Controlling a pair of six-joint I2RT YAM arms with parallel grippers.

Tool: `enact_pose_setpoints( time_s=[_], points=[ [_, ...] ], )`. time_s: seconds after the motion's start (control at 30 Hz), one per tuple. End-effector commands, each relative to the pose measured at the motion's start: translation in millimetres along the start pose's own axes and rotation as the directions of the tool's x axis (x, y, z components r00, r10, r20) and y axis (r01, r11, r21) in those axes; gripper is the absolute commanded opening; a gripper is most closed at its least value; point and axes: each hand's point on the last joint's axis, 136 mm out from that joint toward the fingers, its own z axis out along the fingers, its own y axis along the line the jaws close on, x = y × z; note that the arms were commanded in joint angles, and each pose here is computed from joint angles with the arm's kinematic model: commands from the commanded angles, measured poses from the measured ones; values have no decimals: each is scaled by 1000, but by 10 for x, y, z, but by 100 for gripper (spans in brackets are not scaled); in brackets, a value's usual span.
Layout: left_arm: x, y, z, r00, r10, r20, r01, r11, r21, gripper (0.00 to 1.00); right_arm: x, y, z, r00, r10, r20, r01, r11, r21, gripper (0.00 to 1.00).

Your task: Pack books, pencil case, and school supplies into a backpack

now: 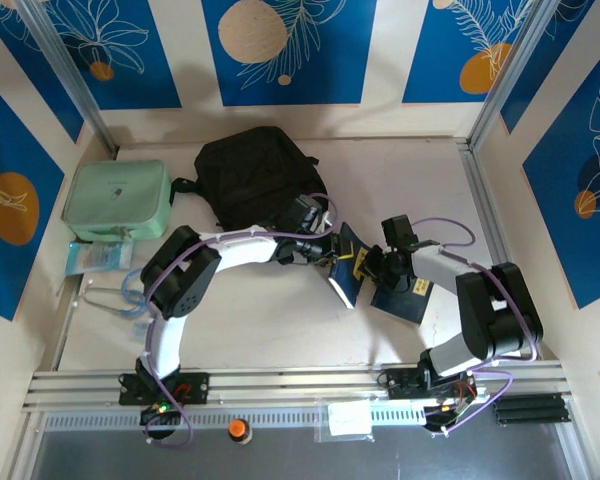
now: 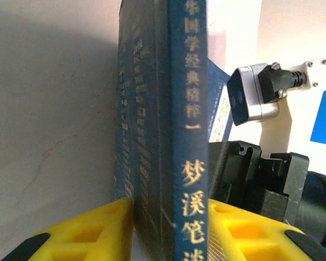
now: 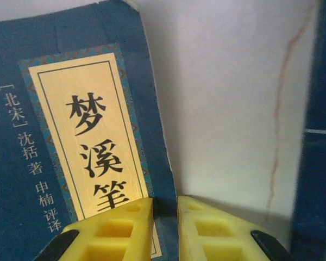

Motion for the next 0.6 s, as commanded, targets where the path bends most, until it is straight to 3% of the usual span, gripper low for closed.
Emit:
enact_pose_setpoints(
  time_s=[0.0, 0.33, 0.57],
  points=[
    [142, -363, -166, 1000, 20, -21, -19, 998, 56, 33, 222, -166, 139, 994, 18, -111, -13, 999, 47, 17],
    [206, -351, -133, 996, 70, -52, -70, 997, 13, 26, 147, -96, 113, 996, 12, -83, -11, 1000, 14, 17],
    [213, -189, -256, 991, 122, -64, -129, 983, -128, 19, 50, -45, 10, 999, -15, -36, 16, 1000, 13, 17]
  ],
)
